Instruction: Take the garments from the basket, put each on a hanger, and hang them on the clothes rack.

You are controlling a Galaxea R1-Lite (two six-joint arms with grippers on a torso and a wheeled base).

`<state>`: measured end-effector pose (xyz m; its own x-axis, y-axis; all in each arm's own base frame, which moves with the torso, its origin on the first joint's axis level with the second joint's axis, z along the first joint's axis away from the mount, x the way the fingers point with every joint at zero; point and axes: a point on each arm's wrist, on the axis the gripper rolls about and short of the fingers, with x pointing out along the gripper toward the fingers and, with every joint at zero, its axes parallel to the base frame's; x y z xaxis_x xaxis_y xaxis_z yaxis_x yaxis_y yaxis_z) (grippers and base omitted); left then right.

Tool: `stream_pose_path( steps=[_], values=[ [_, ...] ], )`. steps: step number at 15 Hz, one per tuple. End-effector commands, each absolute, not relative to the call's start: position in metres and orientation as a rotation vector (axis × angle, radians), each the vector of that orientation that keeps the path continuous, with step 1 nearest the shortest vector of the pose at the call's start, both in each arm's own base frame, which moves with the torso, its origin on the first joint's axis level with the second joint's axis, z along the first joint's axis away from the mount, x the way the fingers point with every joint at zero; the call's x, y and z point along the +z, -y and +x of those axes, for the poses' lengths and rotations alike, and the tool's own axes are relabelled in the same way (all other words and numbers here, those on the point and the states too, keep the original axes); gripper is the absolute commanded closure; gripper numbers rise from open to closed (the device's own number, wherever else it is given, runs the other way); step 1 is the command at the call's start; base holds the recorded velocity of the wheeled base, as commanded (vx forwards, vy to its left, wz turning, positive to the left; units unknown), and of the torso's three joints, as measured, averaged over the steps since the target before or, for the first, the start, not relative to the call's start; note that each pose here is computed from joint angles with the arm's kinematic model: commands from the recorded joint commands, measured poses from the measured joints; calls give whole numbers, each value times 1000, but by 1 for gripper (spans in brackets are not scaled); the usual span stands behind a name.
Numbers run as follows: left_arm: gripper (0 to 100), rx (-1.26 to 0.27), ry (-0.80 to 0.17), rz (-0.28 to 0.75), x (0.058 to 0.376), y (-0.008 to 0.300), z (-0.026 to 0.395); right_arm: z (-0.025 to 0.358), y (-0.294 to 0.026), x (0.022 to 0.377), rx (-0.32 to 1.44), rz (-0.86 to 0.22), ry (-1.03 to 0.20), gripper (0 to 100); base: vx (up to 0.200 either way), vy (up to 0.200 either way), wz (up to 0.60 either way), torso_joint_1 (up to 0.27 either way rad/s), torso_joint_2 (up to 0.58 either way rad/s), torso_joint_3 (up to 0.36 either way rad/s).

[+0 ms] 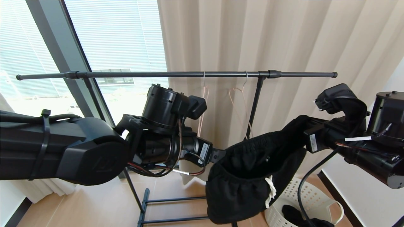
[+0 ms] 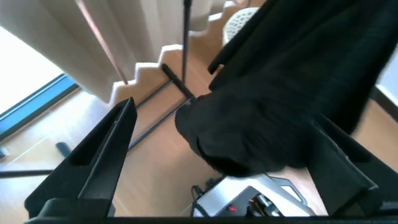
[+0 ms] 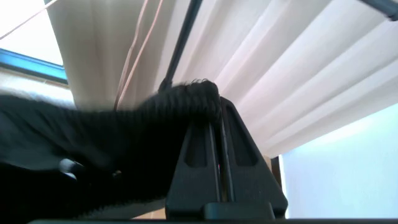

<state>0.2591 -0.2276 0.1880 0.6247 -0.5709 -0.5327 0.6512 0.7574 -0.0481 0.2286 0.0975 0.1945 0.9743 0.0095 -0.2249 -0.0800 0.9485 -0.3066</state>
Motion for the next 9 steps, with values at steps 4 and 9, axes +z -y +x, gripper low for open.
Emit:
stream_pose_path(
  steps=[4, 9],
  values=[
    [0, -786, -512, 76, 211, 203, 261, 212, -95, 201, -36, -317, -191, 100, 0, 0, 0, 0, 0, 0],
    [0, -553, -522, 134, 192, 215, 296, 200, -96, 208, -36, -314, -167, 100, 0, 0, 0, 0, 0, 0]
  ],
)
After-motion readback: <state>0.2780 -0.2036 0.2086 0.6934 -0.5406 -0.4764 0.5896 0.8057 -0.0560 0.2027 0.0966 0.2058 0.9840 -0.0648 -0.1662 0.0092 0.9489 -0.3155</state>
